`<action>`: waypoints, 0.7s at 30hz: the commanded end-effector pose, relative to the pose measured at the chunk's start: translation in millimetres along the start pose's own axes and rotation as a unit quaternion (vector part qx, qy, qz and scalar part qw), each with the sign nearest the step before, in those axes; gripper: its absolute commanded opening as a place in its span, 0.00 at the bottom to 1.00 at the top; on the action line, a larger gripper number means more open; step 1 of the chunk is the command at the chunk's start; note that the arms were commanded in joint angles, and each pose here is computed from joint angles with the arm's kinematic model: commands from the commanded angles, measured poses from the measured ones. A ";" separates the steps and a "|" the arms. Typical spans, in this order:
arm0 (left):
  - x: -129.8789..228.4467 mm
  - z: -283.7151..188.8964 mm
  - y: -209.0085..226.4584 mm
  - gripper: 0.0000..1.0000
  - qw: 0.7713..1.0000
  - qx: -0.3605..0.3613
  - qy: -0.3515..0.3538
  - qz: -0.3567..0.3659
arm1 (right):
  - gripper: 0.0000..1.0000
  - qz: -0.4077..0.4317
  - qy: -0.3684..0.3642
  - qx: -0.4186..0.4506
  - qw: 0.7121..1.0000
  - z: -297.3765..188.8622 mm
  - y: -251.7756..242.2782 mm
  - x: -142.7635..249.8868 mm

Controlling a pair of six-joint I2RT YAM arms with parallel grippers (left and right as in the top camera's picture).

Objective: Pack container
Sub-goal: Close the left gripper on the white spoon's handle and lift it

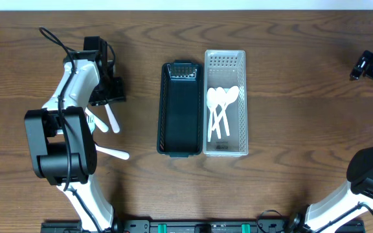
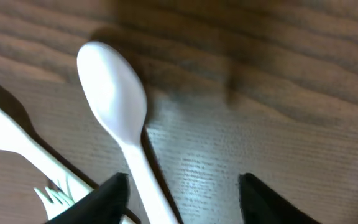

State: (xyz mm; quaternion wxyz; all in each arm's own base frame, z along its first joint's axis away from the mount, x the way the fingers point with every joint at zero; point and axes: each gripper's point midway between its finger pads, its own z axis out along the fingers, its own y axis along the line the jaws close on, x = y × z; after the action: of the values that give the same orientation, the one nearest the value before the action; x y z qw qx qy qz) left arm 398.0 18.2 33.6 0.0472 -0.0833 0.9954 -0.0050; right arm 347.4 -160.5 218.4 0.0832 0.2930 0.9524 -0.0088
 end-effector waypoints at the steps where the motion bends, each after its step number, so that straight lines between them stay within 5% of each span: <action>1: -3.0 -2.3 9.3 0.71 1.000 -0.021 -0.010 -0.018 | 0.99 -0.013 0.002 -0.001 1.000 0.5 1.5 1.6; 8: -7.5 -2.7 33.5 0.79 0.992 -0.029 -0.018 -0.119 | 0.99 -0.013 0.002 -0.001 1.000 0.5 1.6 1.4; 21: 1.3 21.6 30.4 0.79 0.991 -0.028 0.015 -0.127 | 0.99 -0.013 0.002 -0.001 1.000 0.5 1.6 1.3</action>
State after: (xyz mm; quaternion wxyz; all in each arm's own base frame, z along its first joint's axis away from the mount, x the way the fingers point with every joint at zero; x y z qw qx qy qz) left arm 399.9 49.0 28.0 0.0525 -0.2039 0.9775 0.0128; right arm 347.6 -160.6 218.4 0.0836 0.2878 0.9540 -0.0093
